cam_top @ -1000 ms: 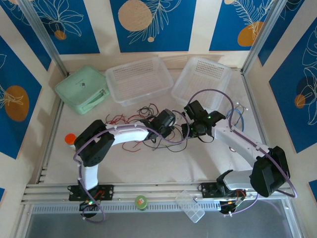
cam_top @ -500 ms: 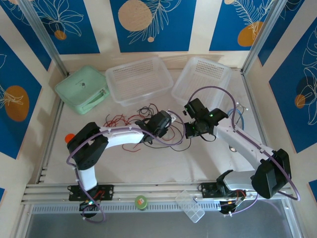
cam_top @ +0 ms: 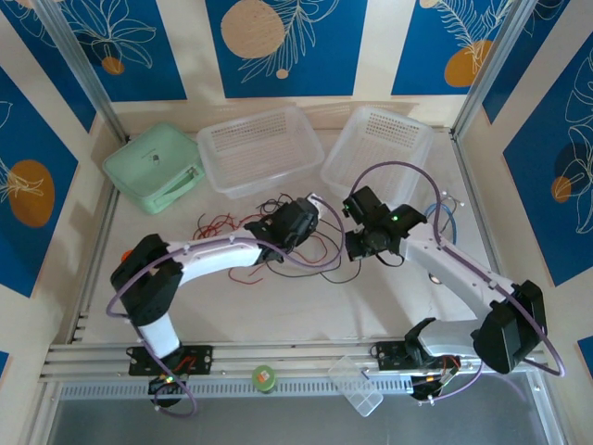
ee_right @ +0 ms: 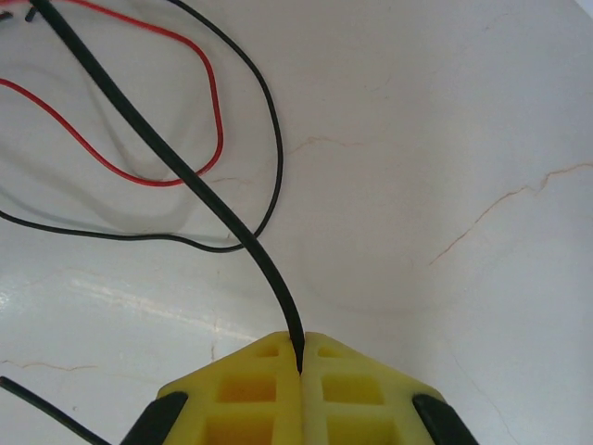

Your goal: Untangle the cables

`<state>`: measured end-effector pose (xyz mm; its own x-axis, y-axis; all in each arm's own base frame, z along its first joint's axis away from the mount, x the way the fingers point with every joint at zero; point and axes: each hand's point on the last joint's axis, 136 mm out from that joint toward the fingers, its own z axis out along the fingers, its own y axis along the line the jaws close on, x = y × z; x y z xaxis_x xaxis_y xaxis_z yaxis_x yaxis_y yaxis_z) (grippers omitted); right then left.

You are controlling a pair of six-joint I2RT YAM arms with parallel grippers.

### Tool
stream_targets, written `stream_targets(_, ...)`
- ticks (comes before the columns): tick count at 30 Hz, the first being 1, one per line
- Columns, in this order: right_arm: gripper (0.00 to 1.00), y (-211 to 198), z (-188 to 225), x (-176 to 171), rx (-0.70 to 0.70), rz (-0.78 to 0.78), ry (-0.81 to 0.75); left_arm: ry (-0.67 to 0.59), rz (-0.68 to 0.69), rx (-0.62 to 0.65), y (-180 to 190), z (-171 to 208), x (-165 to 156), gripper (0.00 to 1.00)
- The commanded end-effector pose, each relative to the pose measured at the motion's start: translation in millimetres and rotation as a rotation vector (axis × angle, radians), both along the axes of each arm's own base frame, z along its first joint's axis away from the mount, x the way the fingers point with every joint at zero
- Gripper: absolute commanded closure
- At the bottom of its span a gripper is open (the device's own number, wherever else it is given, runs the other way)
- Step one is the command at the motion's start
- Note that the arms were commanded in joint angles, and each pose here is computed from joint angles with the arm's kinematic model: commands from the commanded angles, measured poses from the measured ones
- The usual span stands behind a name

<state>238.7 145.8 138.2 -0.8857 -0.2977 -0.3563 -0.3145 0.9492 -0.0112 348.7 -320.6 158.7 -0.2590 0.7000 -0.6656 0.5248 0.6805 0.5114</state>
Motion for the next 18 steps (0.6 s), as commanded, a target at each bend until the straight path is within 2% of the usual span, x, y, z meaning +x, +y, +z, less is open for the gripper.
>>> stream_targets(1,1.0,-1.0,-11.6,-1.8,-0.103,0.022,0.027,-0.14,0.058,0.042,17.8,57.2,8.7,1.0)
stream_targets(6,1.0,12.5,-24.3,0.7,-0.204,0.098,0.008,-0.218,0.089,0.099,27.4,77.2,15.1,1.0)
stream_targets(13,1.0,23.2,-37.4,2.9,-0.225,0.128,-0.012,-0.239,0.116,0.123,34.9,76.4,17.7,1.0)
stream_targets(14,0.97,24.1,-39.0,3.3,-0.216,0.115,-0.01,-0.237,0.116,0.122,35.1,75.3,17.9,1.0)
stream_targets(16,0.77,27.8,-42.4,2.5,-0.176,0.071,0.003,-0.225,0.116,0.123,35.2,70.9,17.8,1.0)
stream_targets(18,0.66,30.4,-46.2,-0.7,-0.122,0.006,0.028,-0.207,0.112,0.124,34.2,64.0,16.6,1.0)
